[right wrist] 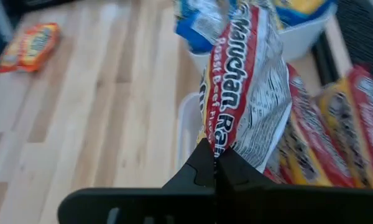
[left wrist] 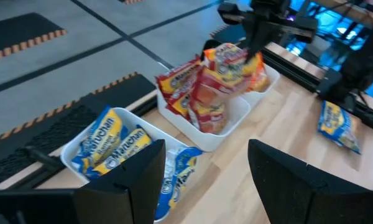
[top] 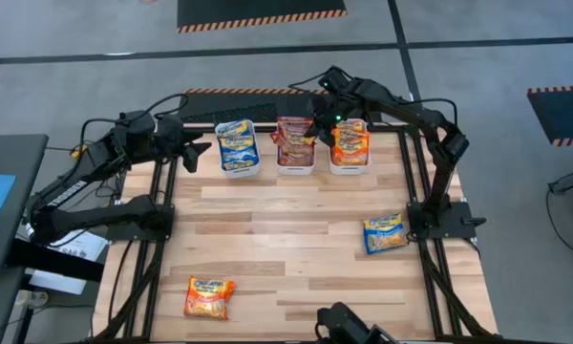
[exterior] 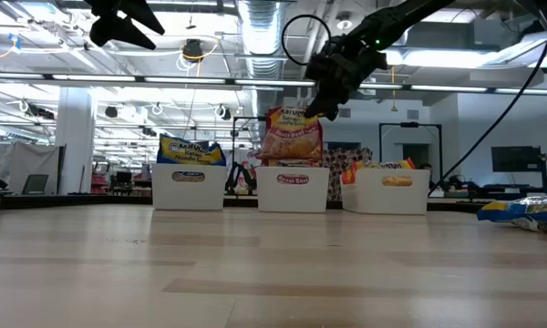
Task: Sort Maruchan noodles
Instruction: Put the red noodle pack into the middle white bin
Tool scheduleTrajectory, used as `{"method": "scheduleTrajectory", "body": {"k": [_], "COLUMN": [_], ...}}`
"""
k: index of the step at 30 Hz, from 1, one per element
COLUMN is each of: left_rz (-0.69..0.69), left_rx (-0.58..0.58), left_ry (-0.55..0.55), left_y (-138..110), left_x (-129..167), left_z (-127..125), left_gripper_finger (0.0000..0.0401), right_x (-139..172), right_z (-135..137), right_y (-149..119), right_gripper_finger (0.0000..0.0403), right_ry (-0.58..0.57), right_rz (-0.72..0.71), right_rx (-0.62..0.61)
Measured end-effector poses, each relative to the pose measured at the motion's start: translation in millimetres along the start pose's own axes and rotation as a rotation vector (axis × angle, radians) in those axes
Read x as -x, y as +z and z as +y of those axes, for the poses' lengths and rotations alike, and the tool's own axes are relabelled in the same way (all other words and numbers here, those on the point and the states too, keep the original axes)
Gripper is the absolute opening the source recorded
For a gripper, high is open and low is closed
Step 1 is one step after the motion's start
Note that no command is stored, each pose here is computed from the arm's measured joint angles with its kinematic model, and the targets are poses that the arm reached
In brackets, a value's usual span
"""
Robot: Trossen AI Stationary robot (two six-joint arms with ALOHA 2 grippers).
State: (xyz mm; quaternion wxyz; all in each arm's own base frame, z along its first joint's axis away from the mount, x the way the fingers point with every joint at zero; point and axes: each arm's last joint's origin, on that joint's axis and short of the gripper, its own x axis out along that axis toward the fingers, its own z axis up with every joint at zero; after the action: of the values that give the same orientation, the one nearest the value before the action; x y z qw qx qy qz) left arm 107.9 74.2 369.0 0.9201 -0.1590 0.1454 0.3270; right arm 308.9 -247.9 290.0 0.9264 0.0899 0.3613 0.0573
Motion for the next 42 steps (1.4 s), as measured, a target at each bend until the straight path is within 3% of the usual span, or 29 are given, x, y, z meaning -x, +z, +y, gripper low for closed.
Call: {"method": "scheduleTrajectory", "body": {"k": [10,15,27,36,42], "left_rz": [-0.022,-0.028,-0.029,-0.028,-0.028], "left_rx": [0.014,0.033,0.052,0.052,0.052], "left_ry": [0.086,0.098,0.097,0.097,0.097], "left_y": [0.7,0.9,0.9,0.8,0.9], "left_x": [0.0,0.1,0.1,0.1,0.1], "left_z": [2.5,2.8,2.7,2.8,2.8], "left_gripper_finger": [0.0215,0.0215,0.0215,0.0215,0.0215], "right_x": [-3.1,-20.0,-47.1,-75.6,-77.2], "right_z": [7.7,1.3,2.1,7.2,12.5], "right_y": [-5.2,-14.9,-8.3,-12.5,-18.1], "right_gripper_finger": [0.0005,0.0005,0.0005,0.0006,0.0006], "right_ry": [0.052,0.042,0.006,0.016,-0.028], "right_rz": [0.058,0.142,0.152,0.2,0.295], "right_rx": [0.102,0.068,0.086,-0.026,-0.074]}}
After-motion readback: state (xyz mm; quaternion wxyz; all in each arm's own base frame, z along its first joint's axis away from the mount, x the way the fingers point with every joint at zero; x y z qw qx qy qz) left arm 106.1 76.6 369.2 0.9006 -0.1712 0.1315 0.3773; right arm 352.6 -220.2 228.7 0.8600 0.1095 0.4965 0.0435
